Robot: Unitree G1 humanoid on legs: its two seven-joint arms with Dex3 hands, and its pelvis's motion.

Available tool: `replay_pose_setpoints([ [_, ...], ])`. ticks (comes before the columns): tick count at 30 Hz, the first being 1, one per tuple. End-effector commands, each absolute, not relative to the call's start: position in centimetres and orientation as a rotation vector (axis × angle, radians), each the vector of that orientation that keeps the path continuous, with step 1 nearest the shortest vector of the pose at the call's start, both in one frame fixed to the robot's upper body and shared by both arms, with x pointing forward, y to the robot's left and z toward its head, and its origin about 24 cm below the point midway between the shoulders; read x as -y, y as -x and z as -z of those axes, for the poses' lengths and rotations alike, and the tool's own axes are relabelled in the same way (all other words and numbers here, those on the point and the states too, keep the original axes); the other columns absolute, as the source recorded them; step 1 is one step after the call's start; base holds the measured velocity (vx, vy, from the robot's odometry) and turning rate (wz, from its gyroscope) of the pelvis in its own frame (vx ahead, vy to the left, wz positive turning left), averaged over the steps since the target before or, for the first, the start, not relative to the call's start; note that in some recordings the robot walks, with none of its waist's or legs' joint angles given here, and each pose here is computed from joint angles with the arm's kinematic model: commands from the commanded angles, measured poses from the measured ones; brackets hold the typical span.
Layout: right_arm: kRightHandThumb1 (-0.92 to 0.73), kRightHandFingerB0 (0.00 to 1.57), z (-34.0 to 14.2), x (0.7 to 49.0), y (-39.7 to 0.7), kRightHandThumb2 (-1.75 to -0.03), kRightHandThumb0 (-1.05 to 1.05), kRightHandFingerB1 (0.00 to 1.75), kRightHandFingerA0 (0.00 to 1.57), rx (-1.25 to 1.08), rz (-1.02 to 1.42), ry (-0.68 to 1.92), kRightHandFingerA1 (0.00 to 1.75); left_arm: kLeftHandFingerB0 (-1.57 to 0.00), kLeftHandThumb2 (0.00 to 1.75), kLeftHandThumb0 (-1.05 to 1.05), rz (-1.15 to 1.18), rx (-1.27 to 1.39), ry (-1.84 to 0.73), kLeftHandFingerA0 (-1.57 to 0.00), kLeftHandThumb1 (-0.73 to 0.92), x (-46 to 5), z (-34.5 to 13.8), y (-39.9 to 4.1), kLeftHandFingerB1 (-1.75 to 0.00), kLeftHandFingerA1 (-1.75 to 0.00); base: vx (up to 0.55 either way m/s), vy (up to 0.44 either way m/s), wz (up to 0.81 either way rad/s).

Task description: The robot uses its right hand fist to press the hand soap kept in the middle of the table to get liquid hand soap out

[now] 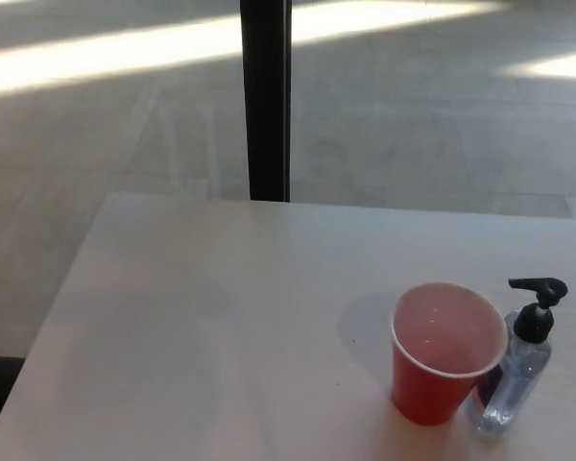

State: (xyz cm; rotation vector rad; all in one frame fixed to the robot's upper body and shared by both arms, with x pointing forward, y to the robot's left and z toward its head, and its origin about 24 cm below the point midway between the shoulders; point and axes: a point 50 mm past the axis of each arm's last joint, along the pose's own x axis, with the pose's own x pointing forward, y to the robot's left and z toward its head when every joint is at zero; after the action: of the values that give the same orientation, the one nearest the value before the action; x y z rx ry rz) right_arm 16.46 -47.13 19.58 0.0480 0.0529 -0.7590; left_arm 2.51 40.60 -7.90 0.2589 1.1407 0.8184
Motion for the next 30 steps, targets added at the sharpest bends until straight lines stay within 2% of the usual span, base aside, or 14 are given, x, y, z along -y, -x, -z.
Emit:
replay_pose_setpoints([
  [1,-0.63,0.16,-11.7,52.2,-4.9,-0.96,-0.72,0.48,0.21,-0.161,1.22,-0.069,0.66,-0.57,0.85,-0.17,-0.849,-1.139,-0.263,-0.81,0.34,-41.4,7.4,-2.5,-0.78,-0.96,0.0,0.0,0.0],
  [5,-0.63,0.15,-8.2,51.4,-3.8,-0.97,-0.67,0.47,0.24,-0.223,1.252,-0.157,0.65,-0.51,0.87,-0.16,-0.844,-1.141,-0.269,-0.79,0.34,-41.4,7.4,-2.4,-0.75,-0.93,0.0,0.0,0.0],
  [6,-0.8,0.21,-7.2,51.2,-3.7,-0.64,-0.64,0.37,0.24,-0.257,1.274,-0.173,0.64,-0.56,0.81,-0.17,-0.844,-1.138,-0.268,-0.77,0.36,-41.4,7.4,-2.5,-0.77,-0.96,0.0,0.0,0.0],
  [8,-0.8,0.19,-5.9,50.8,-3.6,-0.62,-0.63,0.37,0.21,-0.277,1.282,-0.226,0.62,-0.57,0.79,-0.16,-0.846,-1.135,-0.267,-0.76,0.38,-41.4,7.3,-2.7,-0.78,-0.95,0.0,0.0,0.0],
  [10,-0.63,0.12,-4.4,50.2,-3.6,-0.93,-0.63,0.48,0.21,-0.314,1.304,-0.284,0.61,-0.57,0.83,-0.17,-0.847,-1.136,-0.277,-0.8,0.35,-41.4,7.3,-2.8,-0.78,-0.95,0.0,0.0,0.0],
  [12,-0.79,0.25,-2.2,49.3,-3.7,-0.63,-0.59,0.43,0.33,-0.388,1.356,-0.316,0.7,-0.58,0.8,-0.18,-0.842,-1.132,-0.271,-0.8,0.37,-41.4,7.3,-2.7,-0.8,-1.0,0.0,0.0,0.0],
  [16,-0.82,0.22,-0.3,48.2,-3.4,-0.64,-0.57,0.42,0.26,-0.453,1.357,-0.321,0.62,-0.54,0.79,-0.19,-0.836,-1.145,-0.281,-0.78,0.36,-41.3,7.4,-2.4,-0.75,-0.95,0.0,0.0,0.0],
  [18,-0.63,0.13,1.2,47.2,-3.1,-0.91,-0.6,0.5,0.19,-0.464,1.392,-0.423,0.61,-0.53,0.83,-0.18,-0.835,-1.127,-0.267,-0.77,0.35,-41.3,7.3,-2.3,-0.77,-0.97,0.0,0.0,0.0],
  [19,-0.81,0.24,2.1,46.6,-2.8,-0.64,-0.52,0.51,0.24,-0.501,1.39,-0.444,0.67,-0.57,0.83,-0.18,-0.832,-1.132,-0.272,-0.77,0.35,-41.3,7.3,-2.4,-0.79,-0.97,0.0,0.0,0.0],
  [21,-0.61,0.21,3.5,45.7,-2.3,-0.99,-0.54,0.55,0.34,-0.599,1.355,-0.413,0.7,-0.52,0.86,-0.17,-0.84,-1.134,-0.265,-0.77,0.34,-41.3,7.4,-2.6,-0.75,-0.93,0.0,0.0,0.0],
  [22,-0.81,0.35,4.2,45.1,-2.3,-0.64,-0.52,0.55,0.34,-0.663,1.34,-0.404,0.75,-0.55,0.8,-0.16,-0.85,-1.128,-0.256,-0.76,0.37,-41.3,7.4,-2.6,-0.78,-0.97,0.0,0.0,0.0],
  [25,-0.78,0.4,4.7,44.6,-2.5,-0.63,-0.54,0.56,0.6,-0.714,1.336,-0.393,1.07,-0.62,0.81,-0.19,-0.85,-1.121,-0.256,-0.82,0.36,-41.3,7.4,-2.6,-0.82,-1.01,0.0,0.0,0.0],
  [29,-0.77,0.48,5.1,44.2,-2.5,-0.63,-0.51,0.59,0.62,-0.701,1.322,-0.391,0.95,-0.6,0.86,-0.18,-0.843,-1.125,-0.273,-0.84,0.34,-41.4,7.4,-2.5,-0.8,-0.97,0.0,0.0,0.0],
  [30,-0.58,0.41,5.3,44.1,-2.5,-1.03,-0.46,0.64,0.71,-0.721,1.313,-0.368,0.9,-0.58,0.85,-0.18,-0.849,-1.133,-0.271,-0.83,0.34,-41.5,7.3,-2.5,-0.77,-0.96,0.0,0.0,0.0],
])
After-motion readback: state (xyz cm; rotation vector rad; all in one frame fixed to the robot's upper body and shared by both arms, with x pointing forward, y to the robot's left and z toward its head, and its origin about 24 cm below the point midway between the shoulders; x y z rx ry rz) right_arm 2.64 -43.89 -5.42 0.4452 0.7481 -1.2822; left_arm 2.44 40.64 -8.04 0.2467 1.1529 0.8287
